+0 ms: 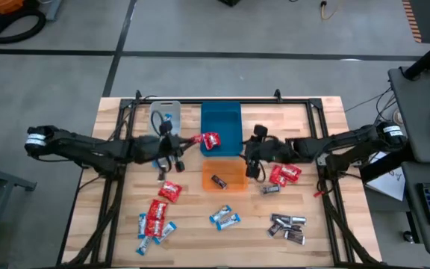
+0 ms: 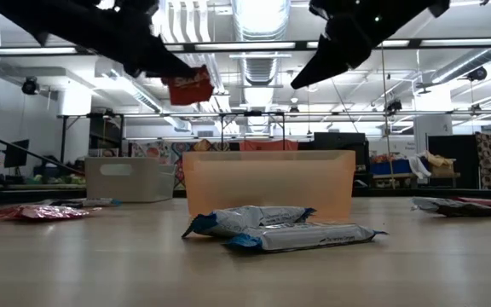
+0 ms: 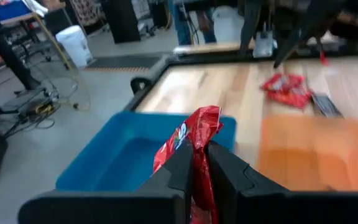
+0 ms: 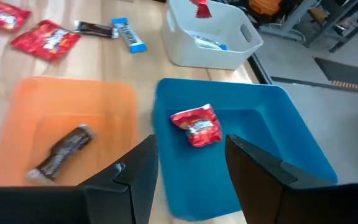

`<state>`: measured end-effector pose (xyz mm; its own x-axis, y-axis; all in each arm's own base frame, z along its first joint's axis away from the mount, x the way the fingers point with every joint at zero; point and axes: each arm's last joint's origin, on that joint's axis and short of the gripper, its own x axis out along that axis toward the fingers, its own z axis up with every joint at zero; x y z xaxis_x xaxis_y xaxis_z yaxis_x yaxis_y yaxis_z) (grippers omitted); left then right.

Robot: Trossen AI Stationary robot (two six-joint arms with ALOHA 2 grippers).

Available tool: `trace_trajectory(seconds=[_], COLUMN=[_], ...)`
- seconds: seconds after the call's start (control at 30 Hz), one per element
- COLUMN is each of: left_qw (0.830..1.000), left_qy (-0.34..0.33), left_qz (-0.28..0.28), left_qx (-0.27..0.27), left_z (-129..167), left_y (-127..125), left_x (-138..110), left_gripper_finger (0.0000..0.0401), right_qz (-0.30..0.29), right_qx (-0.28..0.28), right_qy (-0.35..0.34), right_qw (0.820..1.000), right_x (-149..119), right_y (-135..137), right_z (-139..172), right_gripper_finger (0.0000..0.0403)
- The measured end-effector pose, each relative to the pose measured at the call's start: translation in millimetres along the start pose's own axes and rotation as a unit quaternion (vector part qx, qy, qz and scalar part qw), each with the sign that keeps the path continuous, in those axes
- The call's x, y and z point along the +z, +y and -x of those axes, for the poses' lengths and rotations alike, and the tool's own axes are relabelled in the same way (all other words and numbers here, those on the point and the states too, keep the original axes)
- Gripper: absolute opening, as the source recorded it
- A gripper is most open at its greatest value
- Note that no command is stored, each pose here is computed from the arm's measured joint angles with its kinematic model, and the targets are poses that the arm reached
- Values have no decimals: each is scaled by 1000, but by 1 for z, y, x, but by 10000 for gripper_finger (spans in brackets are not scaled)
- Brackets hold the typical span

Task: Sort candy
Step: Put the red candy into the blue bin

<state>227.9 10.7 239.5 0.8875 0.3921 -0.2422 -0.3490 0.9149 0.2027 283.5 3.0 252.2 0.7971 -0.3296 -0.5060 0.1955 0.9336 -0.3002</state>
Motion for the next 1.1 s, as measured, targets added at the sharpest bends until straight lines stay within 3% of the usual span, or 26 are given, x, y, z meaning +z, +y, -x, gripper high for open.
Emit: trace_trajectory(seconds=[0.27,0.4,0.63,0.83,1.0,1.1], left_qw=[1000,999,999,998,995,993], left_qy=[-12,-26,-4,16,89,97], left_qz=[14,23,47,63,47,49], left_qx=[7,-14,-3,-1,26,36], left_z=[-35,-53,-80,-115,-142,-151], left_y=[39,51,63,65,67,71], left_x=[-9,-18,-38,-33,-39,-42], left_gripper_finger=[17,17,17,17,17,23], right_qz=[-36,-49,-74,-88,-116,-140], right_qx=[32,40,43,44,53,61], right_qy=[-12,-10,-4,-4,11,31], right_qw=[999,998,996,995,992,988], right_x=[-4,-8,-10,-10,-12,-15], right_y=[-43,-54,-56,-55,-55,-55], right_z=[-7,-9,-10,-10,-6,-1], right_gripper_finger=[178,178,178,178,178,178])
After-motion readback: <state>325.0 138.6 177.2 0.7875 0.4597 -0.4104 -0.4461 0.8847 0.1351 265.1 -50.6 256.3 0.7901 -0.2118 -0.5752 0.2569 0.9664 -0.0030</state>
